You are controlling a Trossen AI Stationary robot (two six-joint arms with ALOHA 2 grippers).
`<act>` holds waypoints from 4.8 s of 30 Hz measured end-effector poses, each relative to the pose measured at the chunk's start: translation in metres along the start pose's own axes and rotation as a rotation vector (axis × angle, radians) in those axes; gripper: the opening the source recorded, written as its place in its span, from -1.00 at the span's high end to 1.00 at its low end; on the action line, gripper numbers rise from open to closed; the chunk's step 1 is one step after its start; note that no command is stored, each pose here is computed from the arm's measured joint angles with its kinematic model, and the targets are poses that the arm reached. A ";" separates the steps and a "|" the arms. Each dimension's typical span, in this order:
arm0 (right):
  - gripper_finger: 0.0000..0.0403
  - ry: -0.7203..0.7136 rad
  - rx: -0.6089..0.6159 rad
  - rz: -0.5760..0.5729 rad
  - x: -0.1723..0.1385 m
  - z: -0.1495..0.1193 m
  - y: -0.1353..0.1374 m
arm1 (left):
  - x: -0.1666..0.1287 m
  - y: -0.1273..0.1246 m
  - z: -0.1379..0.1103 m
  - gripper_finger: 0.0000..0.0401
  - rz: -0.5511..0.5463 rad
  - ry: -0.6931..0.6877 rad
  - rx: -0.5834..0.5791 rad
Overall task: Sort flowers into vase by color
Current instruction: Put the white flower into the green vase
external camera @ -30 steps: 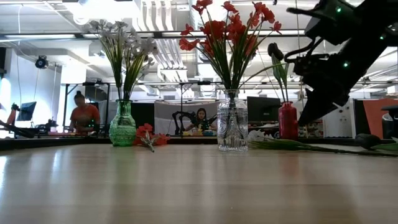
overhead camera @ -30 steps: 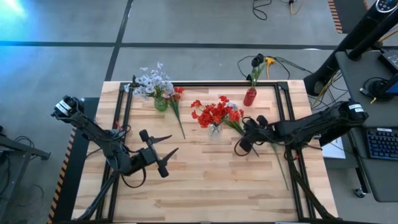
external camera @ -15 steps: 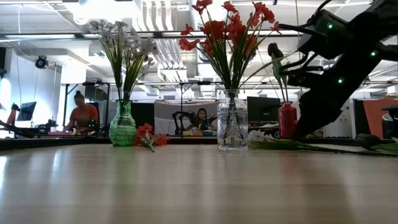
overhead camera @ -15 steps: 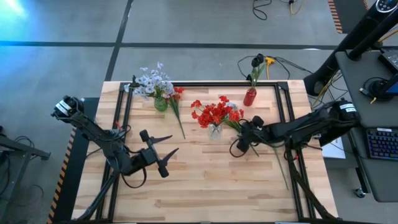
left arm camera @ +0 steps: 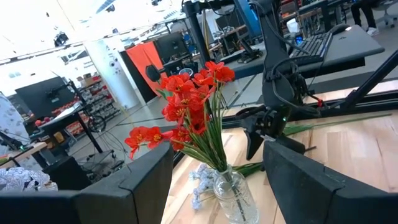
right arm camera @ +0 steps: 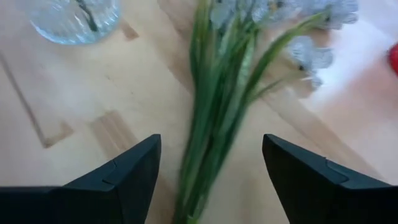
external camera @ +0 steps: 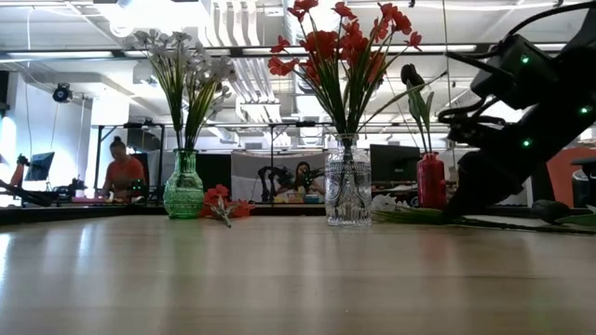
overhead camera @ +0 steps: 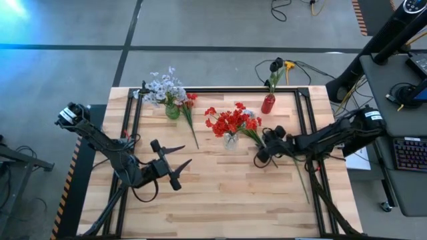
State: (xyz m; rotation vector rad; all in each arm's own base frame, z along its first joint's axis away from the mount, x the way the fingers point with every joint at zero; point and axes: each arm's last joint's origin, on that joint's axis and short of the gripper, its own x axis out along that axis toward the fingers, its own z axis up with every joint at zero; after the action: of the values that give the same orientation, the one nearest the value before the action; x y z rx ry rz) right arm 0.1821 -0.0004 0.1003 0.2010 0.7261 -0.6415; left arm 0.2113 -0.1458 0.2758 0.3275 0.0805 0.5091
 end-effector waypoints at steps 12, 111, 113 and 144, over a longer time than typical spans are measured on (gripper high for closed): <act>-0.05 0.020 0.039 0.022 0.005 -0.009 0.000 | 0.000 0.000 0.000 -0.15 -0.001 0.001 -0.003; 0.91 -0.929 -0.262 0.710 -0.168 0.144 0.122 | -0.021 -0.019 0.023 -0.15 -0.410 -0.156 -0.056; 0.91 -0.983 -0.255 0.733 -0.161 0.142 0.121 | -0.018 -0.019 0.023 -0.15 -0.397 -0.152 -0.072; 0.91 -1.011 -0.467 0.651 -0.073 0.150 0.224 | 0.038 -0.044 0.009 -0.37 -0.454 -0.414 -0.181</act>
State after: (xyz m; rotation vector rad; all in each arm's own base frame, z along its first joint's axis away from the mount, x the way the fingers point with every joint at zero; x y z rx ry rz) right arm 0.3604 0.1537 0.2503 -0.3095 -0.1985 0.1037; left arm 0.2663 -0.1662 0.2698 0.2222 -0.2867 -0.0088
